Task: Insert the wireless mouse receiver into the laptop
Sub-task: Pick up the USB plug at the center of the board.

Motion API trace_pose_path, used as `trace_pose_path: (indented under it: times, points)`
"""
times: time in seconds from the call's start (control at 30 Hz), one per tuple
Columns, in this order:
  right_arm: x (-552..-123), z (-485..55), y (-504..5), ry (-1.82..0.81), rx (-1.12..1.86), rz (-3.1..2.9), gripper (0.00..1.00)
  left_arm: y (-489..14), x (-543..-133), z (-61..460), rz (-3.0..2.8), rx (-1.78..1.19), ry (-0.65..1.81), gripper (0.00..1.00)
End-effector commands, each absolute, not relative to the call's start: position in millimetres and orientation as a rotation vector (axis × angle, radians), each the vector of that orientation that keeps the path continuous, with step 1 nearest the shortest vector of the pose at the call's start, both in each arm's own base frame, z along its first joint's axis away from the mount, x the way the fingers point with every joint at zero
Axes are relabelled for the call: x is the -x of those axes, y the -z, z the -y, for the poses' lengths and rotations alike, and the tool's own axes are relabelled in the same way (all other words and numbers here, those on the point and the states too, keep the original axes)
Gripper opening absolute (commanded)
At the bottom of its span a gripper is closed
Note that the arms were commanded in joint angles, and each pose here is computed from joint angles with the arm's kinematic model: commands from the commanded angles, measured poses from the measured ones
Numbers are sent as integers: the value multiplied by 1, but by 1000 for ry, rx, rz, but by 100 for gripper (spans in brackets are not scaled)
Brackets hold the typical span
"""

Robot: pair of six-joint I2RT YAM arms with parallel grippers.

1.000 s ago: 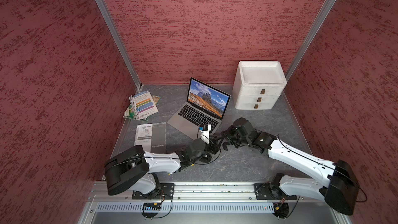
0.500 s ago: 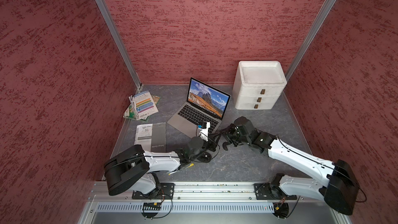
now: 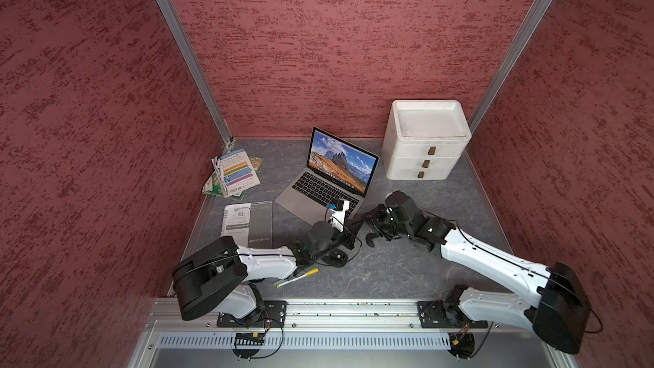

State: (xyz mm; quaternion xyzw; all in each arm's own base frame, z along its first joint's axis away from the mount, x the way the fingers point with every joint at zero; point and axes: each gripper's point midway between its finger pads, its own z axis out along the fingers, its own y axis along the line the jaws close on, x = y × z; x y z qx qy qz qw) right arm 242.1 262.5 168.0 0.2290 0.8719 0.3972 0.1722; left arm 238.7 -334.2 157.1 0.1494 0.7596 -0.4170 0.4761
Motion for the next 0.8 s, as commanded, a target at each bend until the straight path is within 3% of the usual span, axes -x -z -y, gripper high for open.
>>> trace_pose_path:
  times: [0.0, 0.1, 0.2, 0.37, 0.77]
  points:
    - [-236, -251, -186, -1114, -463, -2474, 48, -165, -240, 339, -1792, -519, 934, 0]
    - [-239, -238, -210, -1186, -298, -2422, 70, -166, -231, 346, -1698, -730, 817, 0]
    - [-223, -242, -243, -1351, 61, -2377, 74, -171, -222, 352, -1587, -907, 717, 0]
    - [-180, -232, -255, -1444, 492, -2434, 74, -197, -197, 352, -1345, -1033, 711, 0]
    - [-156, -230, -244, -1645, 607, -2532, 64, -232, -152, 347, -1180, -1107, 796, 0]
